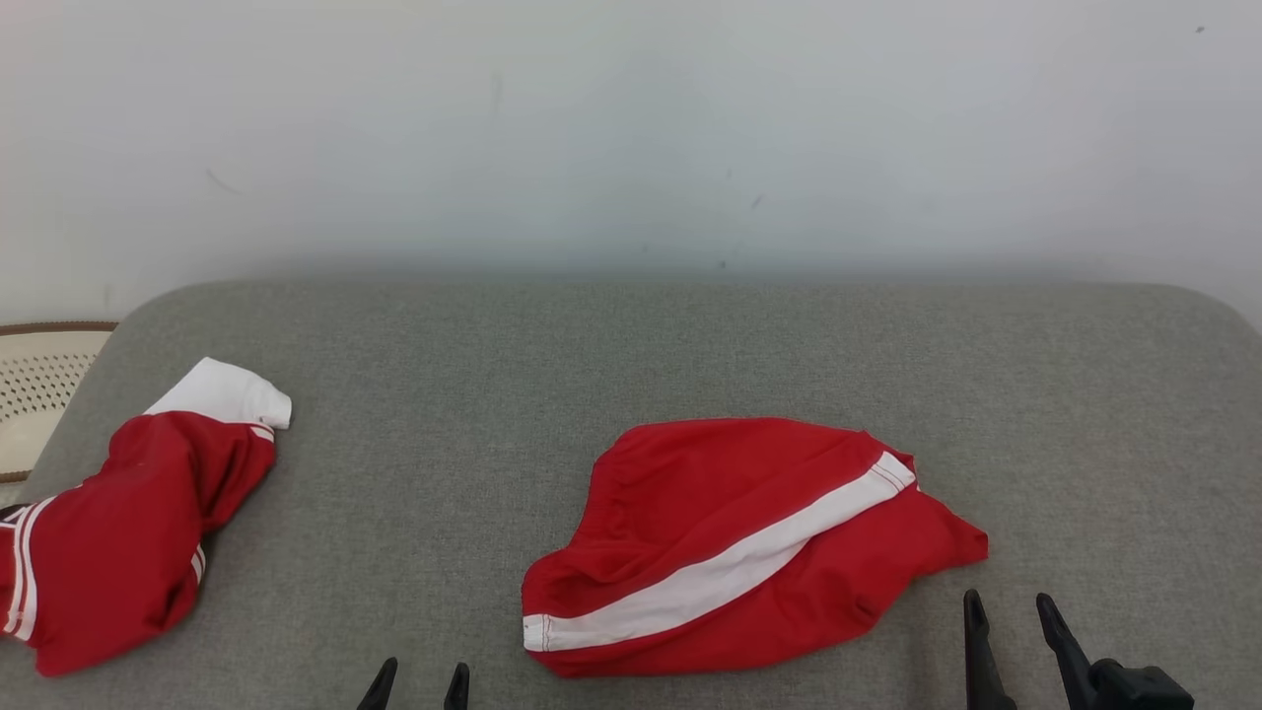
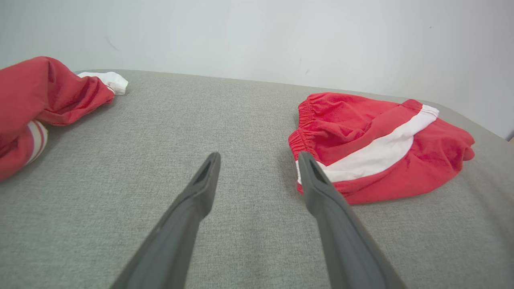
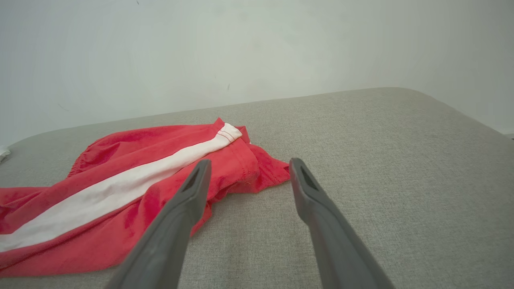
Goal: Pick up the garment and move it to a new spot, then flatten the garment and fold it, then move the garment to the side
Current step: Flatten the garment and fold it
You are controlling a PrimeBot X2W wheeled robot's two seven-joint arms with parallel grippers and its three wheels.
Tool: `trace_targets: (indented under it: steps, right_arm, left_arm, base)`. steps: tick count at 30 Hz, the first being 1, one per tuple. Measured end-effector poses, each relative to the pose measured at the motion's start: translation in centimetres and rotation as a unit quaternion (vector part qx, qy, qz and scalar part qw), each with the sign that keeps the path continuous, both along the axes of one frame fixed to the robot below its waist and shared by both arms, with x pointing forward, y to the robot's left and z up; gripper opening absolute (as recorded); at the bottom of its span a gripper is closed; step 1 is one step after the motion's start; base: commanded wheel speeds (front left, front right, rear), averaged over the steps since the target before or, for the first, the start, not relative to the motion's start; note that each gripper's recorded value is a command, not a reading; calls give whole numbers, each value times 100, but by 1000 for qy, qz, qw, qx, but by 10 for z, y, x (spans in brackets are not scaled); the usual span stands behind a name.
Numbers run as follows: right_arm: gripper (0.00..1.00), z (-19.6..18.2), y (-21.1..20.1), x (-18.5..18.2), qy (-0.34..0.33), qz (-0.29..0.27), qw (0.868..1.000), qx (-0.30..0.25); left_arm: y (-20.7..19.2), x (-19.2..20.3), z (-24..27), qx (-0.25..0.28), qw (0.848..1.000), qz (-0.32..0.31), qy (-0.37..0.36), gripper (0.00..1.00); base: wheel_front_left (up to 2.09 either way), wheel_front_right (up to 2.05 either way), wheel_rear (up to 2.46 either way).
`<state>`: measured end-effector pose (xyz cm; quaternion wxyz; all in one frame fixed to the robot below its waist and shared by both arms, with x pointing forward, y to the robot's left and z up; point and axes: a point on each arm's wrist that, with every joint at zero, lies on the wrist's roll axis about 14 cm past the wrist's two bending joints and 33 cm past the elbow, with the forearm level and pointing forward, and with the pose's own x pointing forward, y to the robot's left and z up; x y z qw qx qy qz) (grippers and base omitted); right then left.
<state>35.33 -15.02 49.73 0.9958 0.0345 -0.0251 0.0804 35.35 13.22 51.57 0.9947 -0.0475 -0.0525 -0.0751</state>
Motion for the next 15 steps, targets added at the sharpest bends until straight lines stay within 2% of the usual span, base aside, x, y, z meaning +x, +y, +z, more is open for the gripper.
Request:
trace_targets:
  steps: [11,15]
  right_arm:
    - [100,-3,-2,2,5,-3,1000,-4]
    - [100,-5,-1,3,8,-1,1000,-5]
  left_arm:
    - [-6,1,-8,6,1000,-10,12,100]
    - [-17,1,-13,-4,999,-31,21,100]
  base:
    - [0,0,0]
    - [0,0,0]
